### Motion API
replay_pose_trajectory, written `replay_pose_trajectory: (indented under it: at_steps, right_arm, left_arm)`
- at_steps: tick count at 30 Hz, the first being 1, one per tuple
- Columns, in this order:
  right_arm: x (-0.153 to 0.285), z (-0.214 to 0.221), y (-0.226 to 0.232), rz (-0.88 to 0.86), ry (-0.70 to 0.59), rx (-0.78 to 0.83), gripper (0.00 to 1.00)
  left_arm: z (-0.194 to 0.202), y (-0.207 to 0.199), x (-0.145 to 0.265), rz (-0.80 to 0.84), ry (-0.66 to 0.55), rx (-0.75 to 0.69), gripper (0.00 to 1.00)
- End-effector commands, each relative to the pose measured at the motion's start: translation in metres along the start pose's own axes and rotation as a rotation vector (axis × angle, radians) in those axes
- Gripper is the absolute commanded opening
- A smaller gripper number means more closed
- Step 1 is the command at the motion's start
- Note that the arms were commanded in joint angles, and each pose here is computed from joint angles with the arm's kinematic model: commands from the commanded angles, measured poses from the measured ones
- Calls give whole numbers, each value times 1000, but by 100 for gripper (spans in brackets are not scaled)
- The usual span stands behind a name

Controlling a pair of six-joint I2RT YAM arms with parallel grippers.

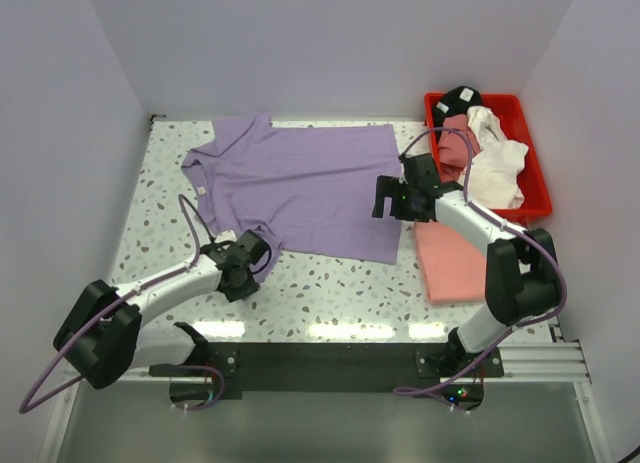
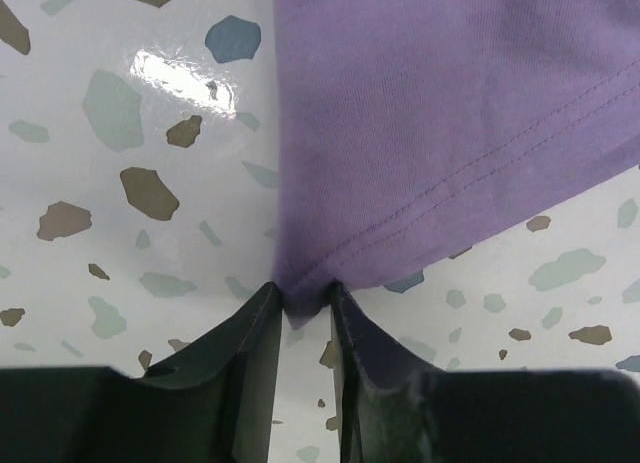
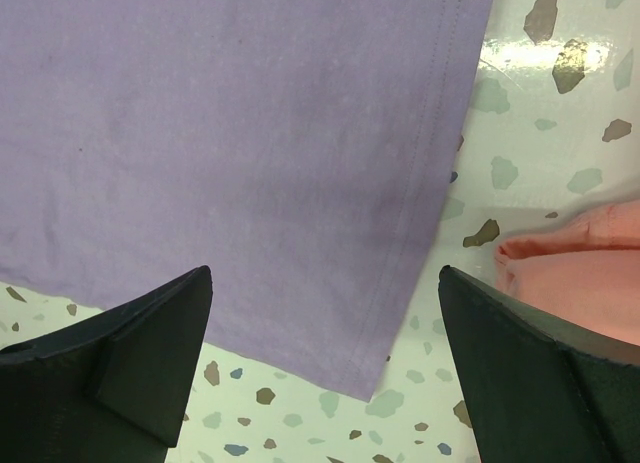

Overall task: Fold and stack the t-shirts
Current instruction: Flatten the tshirt out

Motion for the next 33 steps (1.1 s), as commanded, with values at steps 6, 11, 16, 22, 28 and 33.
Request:
replay_pose_trajectory:
  at_steps: [6,11,16,22,28,33]
  right_arm:
    - [8,-3,-1,16,-31,5,99]
    - [12,-2,-2,22,-30,6,99]
    - [18,6,-4,20,-30,-9,99]
    - [23,34,5,51,19,25,99]
    - [27,75,8,118,95,74,99]
    - [24,91,1,140,136,62,95]
  left_arm:
    - [8,3,-18,-7,12,-29,0]
    - [-9,6,-7,-58,-74,0,0]
    - [-51,34,7,-136,-189,134,0]
    - [-84,35,23,-16,-344,303,0]
    - [-87,44,15,-120,-344,366,0]
    - [-90,40,14,-68,-362,375,0]
Point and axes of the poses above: each gripper's point midway between its finger pads, its own x axis back along the fingers, its own y axis along the line the jaws close on, z = x × y, the point moved 8 cm from there along x, back along the fingers, and after that the axes turned 1 degree about -x, right-handed, at the moved point
